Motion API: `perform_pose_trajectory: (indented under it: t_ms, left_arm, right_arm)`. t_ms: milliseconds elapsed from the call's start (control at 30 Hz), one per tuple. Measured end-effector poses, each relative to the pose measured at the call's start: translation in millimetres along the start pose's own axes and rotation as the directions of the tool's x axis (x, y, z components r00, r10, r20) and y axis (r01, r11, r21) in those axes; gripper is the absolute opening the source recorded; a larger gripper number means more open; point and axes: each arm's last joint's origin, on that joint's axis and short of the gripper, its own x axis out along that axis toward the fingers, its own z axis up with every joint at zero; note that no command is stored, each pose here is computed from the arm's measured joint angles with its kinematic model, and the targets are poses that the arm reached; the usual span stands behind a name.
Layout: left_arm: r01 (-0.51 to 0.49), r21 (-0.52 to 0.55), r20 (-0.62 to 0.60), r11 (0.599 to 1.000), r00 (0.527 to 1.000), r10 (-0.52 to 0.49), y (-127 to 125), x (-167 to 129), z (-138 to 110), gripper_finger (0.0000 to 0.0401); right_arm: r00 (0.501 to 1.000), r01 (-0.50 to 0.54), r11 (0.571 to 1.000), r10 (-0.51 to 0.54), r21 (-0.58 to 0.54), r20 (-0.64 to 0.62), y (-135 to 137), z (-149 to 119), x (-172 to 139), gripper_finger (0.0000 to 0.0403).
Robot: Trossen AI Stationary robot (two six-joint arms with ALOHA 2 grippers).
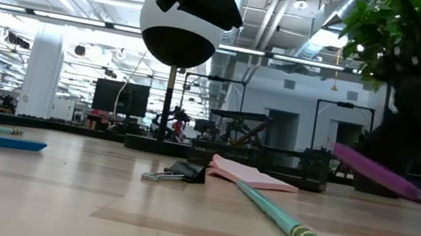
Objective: Pick and place office supplies into organizer
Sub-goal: Put the violet scissors into the desk organizer
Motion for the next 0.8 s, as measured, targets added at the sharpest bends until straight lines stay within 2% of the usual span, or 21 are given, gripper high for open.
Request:
perform_pose_trajectory:
  t_ms: [100,233,300,367,433,500,667,733,800]
  left_arm:
    - [0.000,-0.001,0.001,1.000,1.000,0.000,0,0,0,0.0109]
    - [-0.001,0.010,0.002,1.000,1.000,0.001,0,-1,0,0.0109]
    - [-0.029,0.045,0.017,0.999,0.999,0.028,1,-4,2,0.0109]
    - [-0.093,0.059,0.053,0.994,0.995,0.090,3,-8,6,0.0109]
    - [-0.171,0.056,0.083,0.984,0.983,0.167,6,-12,9,0.0109]
    - [-0.220,0.046,0.105,0.974,0.971,0.215,9,-15,12,0.0109]
    - [-0.231,0.073,0.111,0.970,0.969,0.223,10,-16,13,0.0109]
    - [-0.231,0.076,0.108,0.970,0.969,0.222,10,-16,13,0.0109]
    - [-0.233,0.089,0.105,0.968,0.969,0.224,11,-16,13,0.0109]
  right_arm:
    - [0.982,0.065,0.998,-0.062,-0.008,0.180,2,14,-2,0.0008]
    - [0.889,0.234,0.972,-0.220,0.015,0.401,-2,42,-14,0.0011]
    - [0.806,0.364,0.930,-0.343,0.054,0.482,-6,56,-22,0.0006]
    - [0.715,0.504,0.858,-0.479,0.099,0.510,-12,69,-28,0.0004]
    - [0.667,0.582,0.804,-0.557,0.120,0.495,-21,82,-29,0.0005]
    - [0.670,0.601,0.793,-0.568,0.101,0.478,-31,91,-23,0.0006]
    - [0.631,0.677,0.729,-0.647,0.105,0.427,-59,112,-4,0.0003]
    - [0.639,0.652,0.747,-0.635,0.132,0.435,-67,122,0,0.0003]
    - [0.658,0.591,0.794,-0.576,0.142,0.485,-73,135,0,0.0003]
